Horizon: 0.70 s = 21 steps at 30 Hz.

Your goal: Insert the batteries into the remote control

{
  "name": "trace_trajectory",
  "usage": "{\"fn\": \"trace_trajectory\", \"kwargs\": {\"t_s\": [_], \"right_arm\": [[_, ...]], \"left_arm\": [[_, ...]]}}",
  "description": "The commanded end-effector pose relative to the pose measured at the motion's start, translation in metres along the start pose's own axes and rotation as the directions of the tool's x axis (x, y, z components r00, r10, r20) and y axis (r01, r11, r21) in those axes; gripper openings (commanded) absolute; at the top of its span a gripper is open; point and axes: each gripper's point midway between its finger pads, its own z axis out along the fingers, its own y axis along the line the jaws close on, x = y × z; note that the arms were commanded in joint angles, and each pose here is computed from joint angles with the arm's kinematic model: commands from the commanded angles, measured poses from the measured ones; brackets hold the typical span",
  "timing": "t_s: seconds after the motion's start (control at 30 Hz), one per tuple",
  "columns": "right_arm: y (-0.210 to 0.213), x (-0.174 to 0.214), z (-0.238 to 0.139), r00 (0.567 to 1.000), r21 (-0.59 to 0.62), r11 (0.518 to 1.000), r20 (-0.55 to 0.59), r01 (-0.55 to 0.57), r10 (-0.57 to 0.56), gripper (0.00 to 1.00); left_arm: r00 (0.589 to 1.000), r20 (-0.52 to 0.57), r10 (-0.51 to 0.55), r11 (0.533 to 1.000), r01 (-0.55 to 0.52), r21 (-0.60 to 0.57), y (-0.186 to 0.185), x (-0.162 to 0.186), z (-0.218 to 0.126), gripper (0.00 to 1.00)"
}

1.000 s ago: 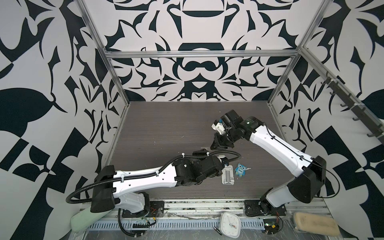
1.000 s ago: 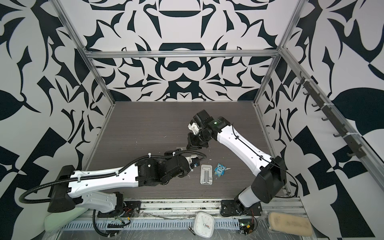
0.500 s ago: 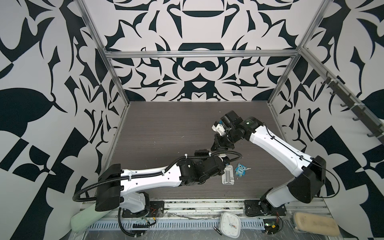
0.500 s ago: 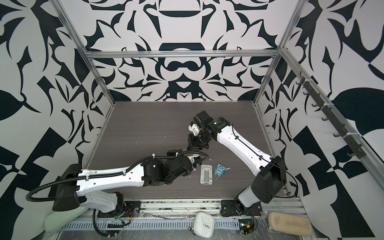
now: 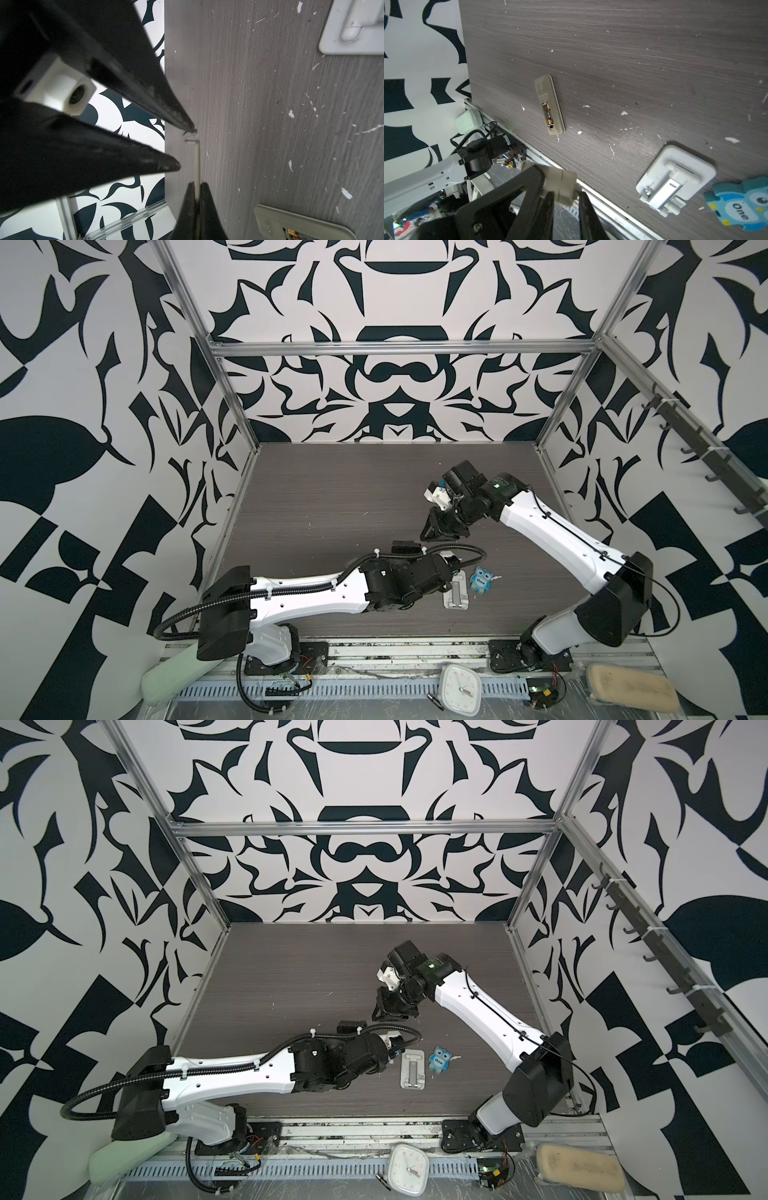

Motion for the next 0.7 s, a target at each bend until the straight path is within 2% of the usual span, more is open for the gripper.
{"fn": "trace_trajectory", "kwargs": {"t_s": [0.0,0.07,0.17,0.3,0.37,0.43,0.5,0.53,0.6,0.63,0.67], "right_arm": [[0.020,0.000,-0.025,0.996,-0.034,0.997,0.047,0.073,-0.071,0.53],[0.021,-0.004,-0.029,0.995,-0.016,0.996,0.059,0.085,-0.084,0.69],[0.024,-0.015,-0.037,0.992,-0.011,0.996,0.097,0.086,-0.085,0.83],[0.027,-0.033,-0.051,0.985,-0.009,0.996,0.153,0.084,-0.082,0.92],[0.021,-0.045,-0.061,0.977,0.018,0.997,0.199,0.069,-0.071,0.93],[0.012,-0.056,-0.073,0.967,0.050,0.998,0.248,0.040,-0.051,0.93],[0.002,-0.065,-0.089,0.952,0.099,0.995,0.301,0.015,-0.044,0.93],[-0.002,-0.068,-0.096,0.945,0.121,0.993,0.323,0.010,-0.049,0.93],[-0.008,-0.069,-0.105,0.937,0.155,0.988,0.345,-0.002,-0.053,0.93],[-0.011,-0.069,-0.108,0.934,0.167,0.986,0.352,-0.009,-0.052,0.93],[-0.014,-0.068,-0.109,0.934,0.176,0.984,0.355,-0.016,-0.049,0.93]], "left_arm": [[1.000,-0.011,0.012,1.000,-0.012,0.023,-0.004,0.002,0.002,0.00],[1.000,-0.009,0.014,1.000,-0.014,0.027,-0.002,0.001,0.000,0.00],[1.000,-0.004,0.008,0.999,-0.008,0.036,-0.002,0.001,-0.002,0.00],[0.998,-0.007,-0.057,0.996,0.057,0.070,-0.004,0.003,-0.007,0.00],[0.989,-0.017,-0.150,0.980,0.151,0.127,-0.006,0.003,-0.015,0.00],[0.963,-0.039,-0.265,0.943,0.268,0.197,-0.009,0.003,-0.024,0.00],[0.908,-0.094,-0.407,0.867,0.417,0.273,-0.013,0.006,-0.032,0.00],[0.857,-0.129,-0.500,0.797,0.513,0.318,-0.014,0.007,-0.036,0.00],[0.729,-0.184,-0.660,0.628,0.669,0.397,-0.012,0.008,-0.046,0.00],[0.645,-0.207,-0.736,0.529,0.738,0.420,-0.007,0.009,-0.050,0.00],[0.539,-0.217,-0.814,0.409,0.797,0.444,0.005,0.010,-0.058,0.00]]}}
